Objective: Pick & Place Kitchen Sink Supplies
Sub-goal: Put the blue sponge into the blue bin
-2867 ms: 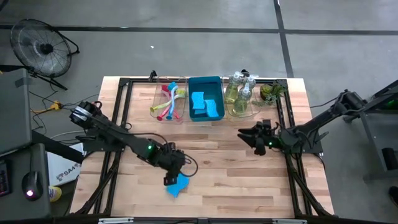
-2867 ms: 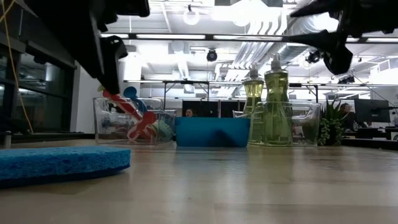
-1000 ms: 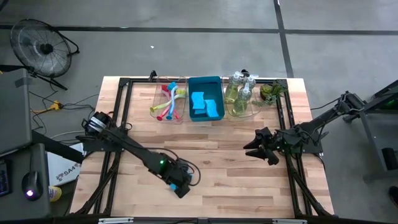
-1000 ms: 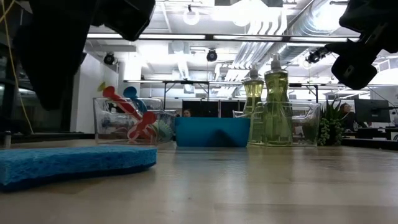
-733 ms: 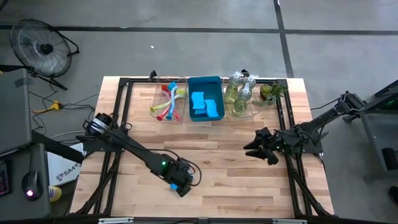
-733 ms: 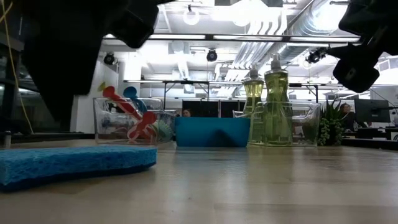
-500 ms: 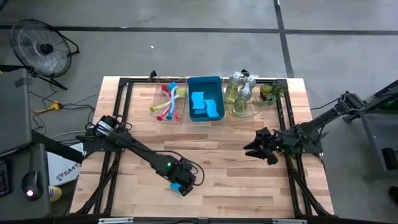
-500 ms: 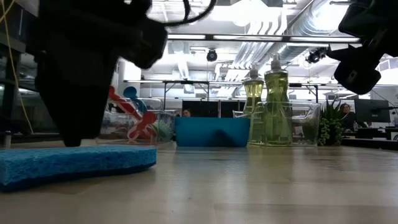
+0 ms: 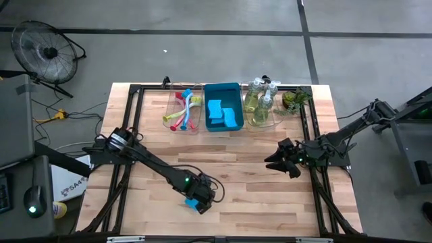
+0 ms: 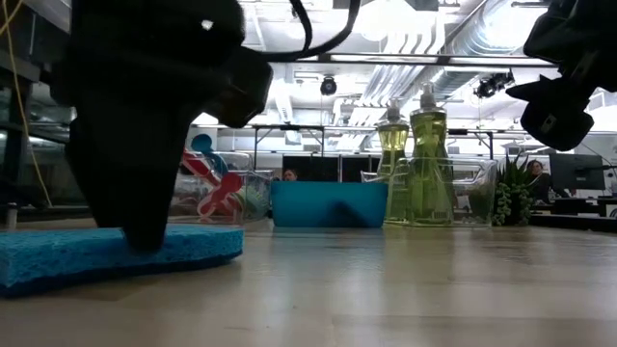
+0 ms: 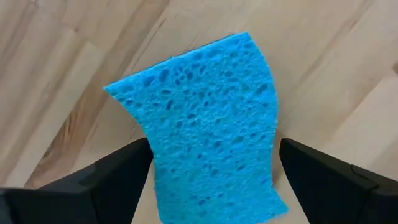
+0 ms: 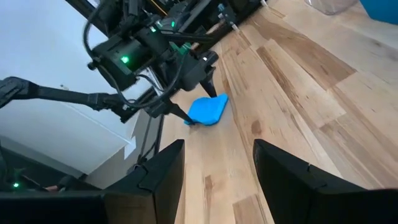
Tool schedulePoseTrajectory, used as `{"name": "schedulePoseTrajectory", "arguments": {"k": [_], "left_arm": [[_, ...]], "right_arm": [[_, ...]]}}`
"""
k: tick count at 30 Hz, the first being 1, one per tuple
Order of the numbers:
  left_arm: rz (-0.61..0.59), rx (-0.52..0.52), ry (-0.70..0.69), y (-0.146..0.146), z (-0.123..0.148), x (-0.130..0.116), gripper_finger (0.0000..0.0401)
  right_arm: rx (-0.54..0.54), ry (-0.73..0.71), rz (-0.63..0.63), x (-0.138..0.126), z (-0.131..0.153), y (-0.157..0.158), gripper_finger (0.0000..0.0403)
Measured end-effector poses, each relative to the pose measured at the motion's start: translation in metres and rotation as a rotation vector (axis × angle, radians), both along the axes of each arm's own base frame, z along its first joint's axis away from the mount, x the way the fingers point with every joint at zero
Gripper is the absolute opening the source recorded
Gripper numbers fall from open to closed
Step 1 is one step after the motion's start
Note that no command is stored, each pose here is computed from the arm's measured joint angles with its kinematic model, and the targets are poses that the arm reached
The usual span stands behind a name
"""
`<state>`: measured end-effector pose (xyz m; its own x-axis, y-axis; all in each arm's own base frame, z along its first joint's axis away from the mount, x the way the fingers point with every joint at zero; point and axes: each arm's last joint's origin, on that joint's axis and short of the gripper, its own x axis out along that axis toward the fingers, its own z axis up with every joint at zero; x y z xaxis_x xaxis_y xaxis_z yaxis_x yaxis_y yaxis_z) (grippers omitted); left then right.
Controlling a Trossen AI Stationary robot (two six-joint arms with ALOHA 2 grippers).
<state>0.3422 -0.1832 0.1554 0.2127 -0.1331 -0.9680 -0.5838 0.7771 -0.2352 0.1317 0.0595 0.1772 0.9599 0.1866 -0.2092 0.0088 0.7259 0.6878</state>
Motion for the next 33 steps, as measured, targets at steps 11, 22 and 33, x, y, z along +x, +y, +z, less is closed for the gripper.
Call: {"name": "schedulePoseTrajectory", "arguments": {"k": [11,22,33], "left_arm": [[-0.025,0.011,0.090,-0.001,-0.021,-0.001,0.0319],[-0.022,0.041,0.122,0.002,-0.023,-0.004,0.0191],[-0.178,0.219,0.109,0.000,0.012,0.006,0.0150]], "right_arm": [[0.003,0.020,-0.009,0.000,-0.002,0.000,0.0185],[0.004,0.020,-0.009,0.000,-0.002,0.000,0.0185],[0.124,-0.011,-0.028,0.001,0.003,0.000,0.0185]]}}
